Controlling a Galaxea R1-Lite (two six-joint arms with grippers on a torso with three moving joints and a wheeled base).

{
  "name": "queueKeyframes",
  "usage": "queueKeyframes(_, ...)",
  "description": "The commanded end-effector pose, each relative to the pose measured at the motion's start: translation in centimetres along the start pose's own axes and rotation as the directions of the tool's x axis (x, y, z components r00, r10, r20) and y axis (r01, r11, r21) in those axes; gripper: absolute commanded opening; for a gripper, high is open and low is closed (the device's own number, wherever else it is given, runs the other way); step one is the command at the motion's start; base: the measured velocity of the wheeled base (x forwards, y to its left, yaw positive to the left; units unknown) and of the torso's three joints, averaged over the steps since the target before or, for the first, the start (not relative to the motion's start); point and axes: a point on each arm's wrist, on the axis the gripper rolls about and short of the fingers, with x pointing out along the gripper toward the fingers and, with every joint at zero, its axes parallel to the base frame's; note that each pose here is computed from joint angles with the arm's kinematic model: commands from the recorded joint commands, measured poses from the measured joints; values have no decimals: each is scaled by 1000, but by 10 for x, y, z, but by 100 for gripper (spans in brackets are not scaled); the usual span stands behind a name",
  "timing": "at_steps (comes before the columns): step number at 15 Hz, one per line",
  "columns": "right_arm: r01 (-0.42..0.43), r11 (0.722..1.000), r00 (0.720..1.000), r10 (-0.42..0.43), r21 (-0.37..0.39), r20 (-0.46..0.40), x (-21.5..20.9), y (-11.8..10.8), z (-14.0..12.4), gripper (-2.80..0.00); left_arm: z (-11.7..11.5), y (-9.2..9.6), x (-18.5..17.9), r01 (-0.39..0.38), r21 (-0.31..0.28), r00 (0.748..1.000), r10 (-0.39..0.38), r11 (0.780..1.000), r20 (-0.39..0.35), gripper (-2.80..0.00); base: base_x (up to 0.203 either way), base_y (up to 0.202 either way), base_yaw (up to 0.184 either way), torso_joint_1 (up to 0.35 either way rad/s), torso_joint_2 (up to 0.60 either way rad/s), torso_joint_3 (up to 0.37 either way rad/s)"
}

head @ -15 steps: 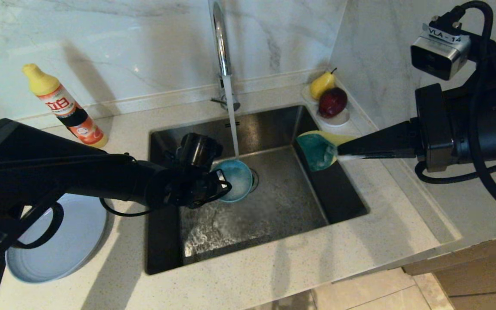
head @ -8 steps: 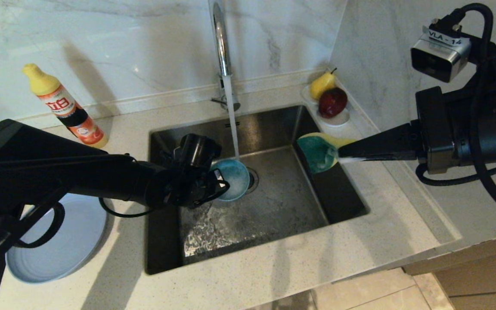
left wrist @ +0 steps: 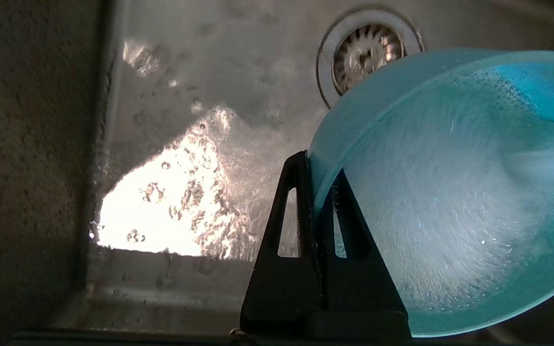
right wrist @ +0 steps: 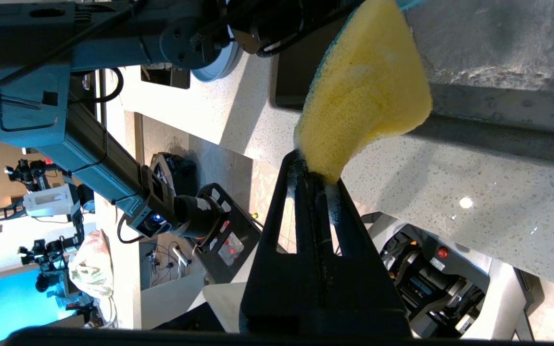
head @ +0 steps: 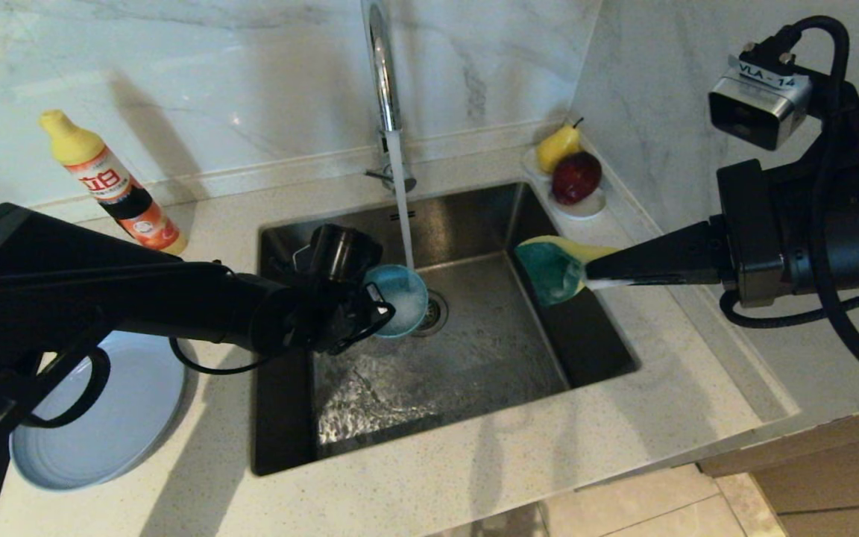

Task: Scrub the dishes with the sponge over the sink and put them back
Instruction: Rinse the bowl

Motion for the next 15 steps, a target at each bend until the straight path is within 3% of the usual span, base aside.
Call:
queueKeyframes(1, -1, 1000, 1000, 1, 4, -5, 0, 0, -1, -280, 3, -2, -2, 3, -10, 1000, -3, 1000, 15, -280, 0, 0, 0, 0, 0, 0)
queueKeyframes(6, -1, 1000, 1000, 1, 4, -5, -1, 0, -2, -280, 4, 5, -15, -2, 1, 1000, 2, 1000, 7, -280, 0, 0, 0, 0, 0, 0)
queueKeyframes(10, -4, 1000, 1000, 4, 3, -2, -2, 1, -1, -280, 17, 16, -48, 13, 20, 999, -14, 1000, 40, -280, 0, 0, 0, 0, 0, 0)
queueKeyframes(13, -5, 1000, 1000, 5, 1, -1, -2, 1, -1, -280, 32, 26, -79, 76, 83, 986, -87, 994, 139, -280, 0, 0, 0, 0, 0, 0)
queueKeyframes(15, -3, 1000, 1000, 3, 3, -1, -2, 1, -1, -280, 37, 33, -90, 112, 150, 962, -145, 982, 232, -280, 0, 0, 0, 0, 0, 0)
